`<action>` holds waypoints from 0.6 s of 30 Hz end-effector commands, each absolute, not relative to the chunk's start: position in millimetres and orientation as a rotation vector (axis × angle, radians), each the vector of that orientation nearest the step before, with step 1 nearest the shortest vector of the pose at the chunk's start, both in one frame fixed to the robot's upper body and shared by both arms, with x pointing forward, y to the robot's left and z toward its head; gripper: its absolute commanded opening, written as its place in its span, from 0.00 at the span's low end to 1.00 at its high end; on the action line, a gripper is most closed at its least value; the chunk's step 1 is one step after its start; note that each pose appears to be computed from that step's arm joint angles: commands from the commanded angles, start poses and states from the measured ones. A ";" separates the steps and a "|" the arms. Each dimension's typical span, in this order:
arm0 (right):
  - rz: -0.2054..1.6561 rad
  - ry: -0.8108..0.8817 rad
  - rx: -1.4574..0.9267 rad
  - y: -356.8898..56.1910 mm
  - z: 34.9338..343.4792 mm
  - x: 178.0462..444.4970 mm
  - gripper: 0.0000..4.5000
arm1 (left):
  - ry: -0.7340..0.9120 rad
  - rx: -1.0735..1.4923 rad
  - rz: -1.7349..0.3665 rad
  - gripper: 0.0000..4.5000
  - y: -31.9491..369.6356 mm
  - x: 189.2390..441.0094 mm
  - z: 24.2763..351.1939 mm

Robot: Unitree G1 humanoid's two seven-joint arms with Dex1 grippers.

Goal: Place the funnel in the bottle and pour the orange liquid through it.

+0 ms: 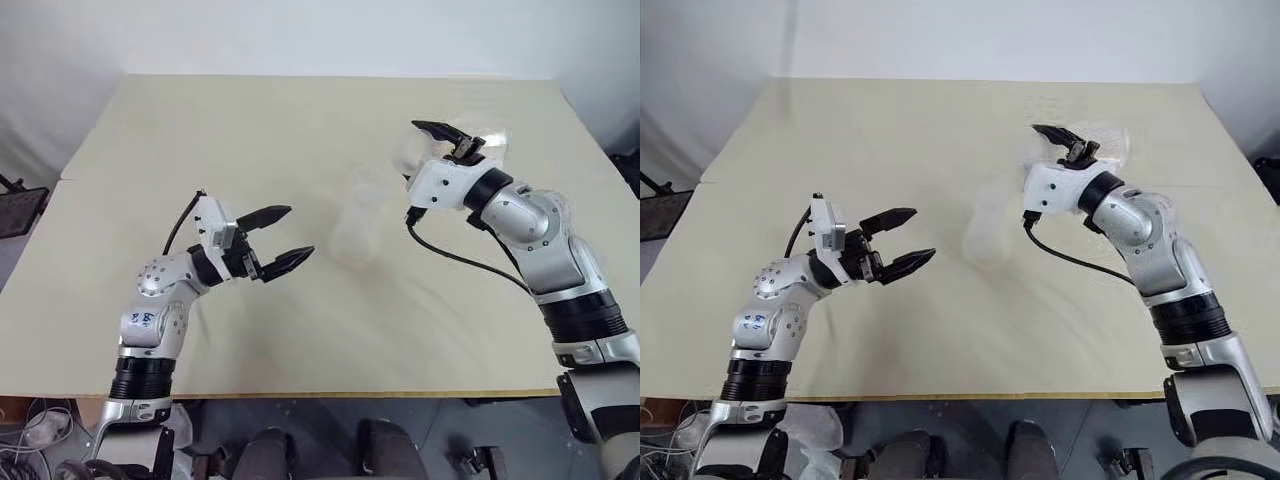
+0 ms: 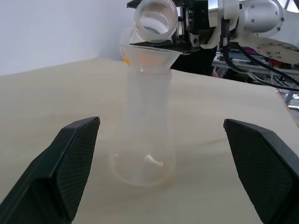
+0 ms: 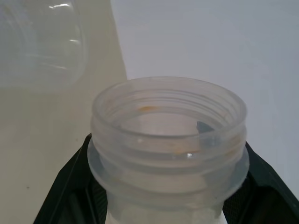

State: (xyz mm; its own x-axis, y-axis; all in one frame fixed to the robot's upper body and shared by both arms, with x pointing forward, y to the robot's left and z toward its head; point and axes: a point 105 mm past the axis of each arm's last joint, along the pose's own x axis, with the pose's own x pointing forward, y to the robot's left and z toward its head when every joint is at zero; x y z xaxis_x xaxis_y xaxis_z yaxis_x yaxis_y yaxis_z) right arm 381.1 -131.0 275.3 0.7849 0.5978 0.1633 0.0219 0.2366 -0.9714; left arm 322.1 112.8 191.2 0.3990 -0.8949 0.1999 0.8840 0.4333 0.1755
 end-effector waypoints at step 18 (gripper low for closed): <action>0.422 -0.744 -1.565 -116.0 299.5 373.1 0.55 | -0.338 0.048 -1.148 1.00 102.9 317.8 200.5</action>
